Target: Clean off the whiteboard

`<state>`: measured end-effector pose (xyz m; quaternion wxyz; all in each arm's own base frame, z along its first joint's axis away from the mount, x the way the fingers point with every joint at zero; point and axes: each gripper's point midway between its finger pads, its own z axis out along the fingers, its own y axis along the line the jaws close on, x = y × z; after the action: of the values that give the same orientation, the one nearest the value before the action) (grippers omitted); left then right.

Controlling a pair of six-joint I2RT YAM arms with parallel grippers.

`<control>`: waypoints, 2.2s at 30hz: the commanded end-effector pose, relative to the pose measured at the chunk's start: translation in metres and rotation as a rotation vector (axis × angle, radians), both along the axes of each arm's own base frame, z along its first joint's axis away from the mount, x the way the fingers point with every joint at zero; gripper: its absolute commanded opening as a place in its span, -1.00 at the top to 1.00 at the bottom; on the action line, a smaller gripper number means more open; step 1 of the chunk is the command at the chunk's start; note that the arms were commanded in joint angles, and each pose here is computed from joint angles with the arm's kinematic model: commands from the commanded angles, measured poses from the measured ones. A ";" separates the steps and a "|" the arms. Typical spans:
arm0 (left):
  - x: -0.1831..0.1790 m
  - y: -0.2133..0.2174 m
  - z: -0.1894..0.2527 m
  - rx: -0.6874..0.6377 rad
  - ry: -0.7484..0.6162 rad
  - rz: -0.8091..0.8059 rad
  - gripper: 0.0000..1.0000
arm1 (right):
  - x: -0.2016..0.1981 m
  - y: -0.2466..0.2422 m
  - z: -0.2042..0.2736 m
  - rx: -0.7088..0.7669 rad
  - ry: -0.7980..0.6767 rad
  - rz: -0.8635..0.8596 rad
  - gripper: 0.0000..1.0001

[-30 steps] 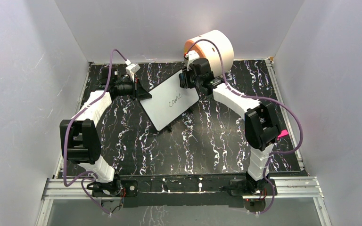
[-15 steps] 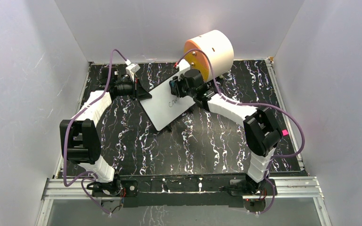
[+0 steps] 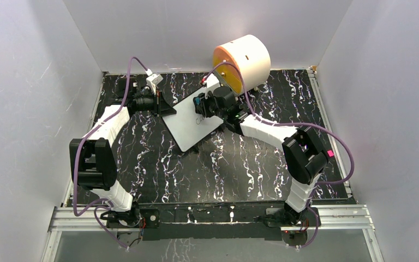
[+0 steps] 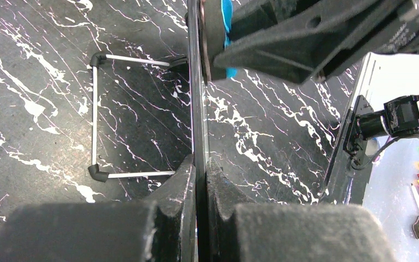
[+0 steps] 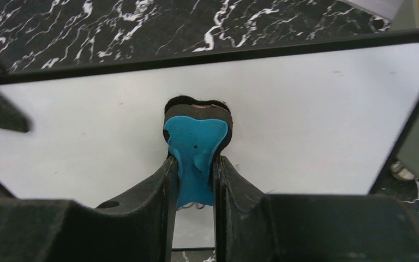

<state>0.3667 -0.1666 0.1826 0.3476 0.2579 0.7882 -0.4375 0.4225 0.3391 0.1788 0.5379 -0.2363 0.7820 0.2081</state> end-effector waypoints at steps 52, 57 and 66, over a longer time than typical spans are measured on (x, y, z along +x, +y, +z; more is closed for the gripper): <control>-0.033 -0.030 0.006 -0.084 0.047 -0.152 1.00 | -0.098 0.058 -0.068 -0.017 0.183 0.058 0.66; -0.033 -0.029 0.006 -0.077 0.047 -0.147 1.00 | -0.109 0.065 -0.064 -0.074 0.125 0.086 0.67; -0.036 -0.029 0.004 -0.079 0.053 -0.149 1.00 | -0.070 0.069 0.002 -0.052 0.005 0.023 0.70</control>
<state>0.3611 -0.1784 0.1846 0.3427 0.2733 0.7774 -0.4511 0.3150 0.4038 0.1267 0.4691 -0.2855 0.8097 0.2068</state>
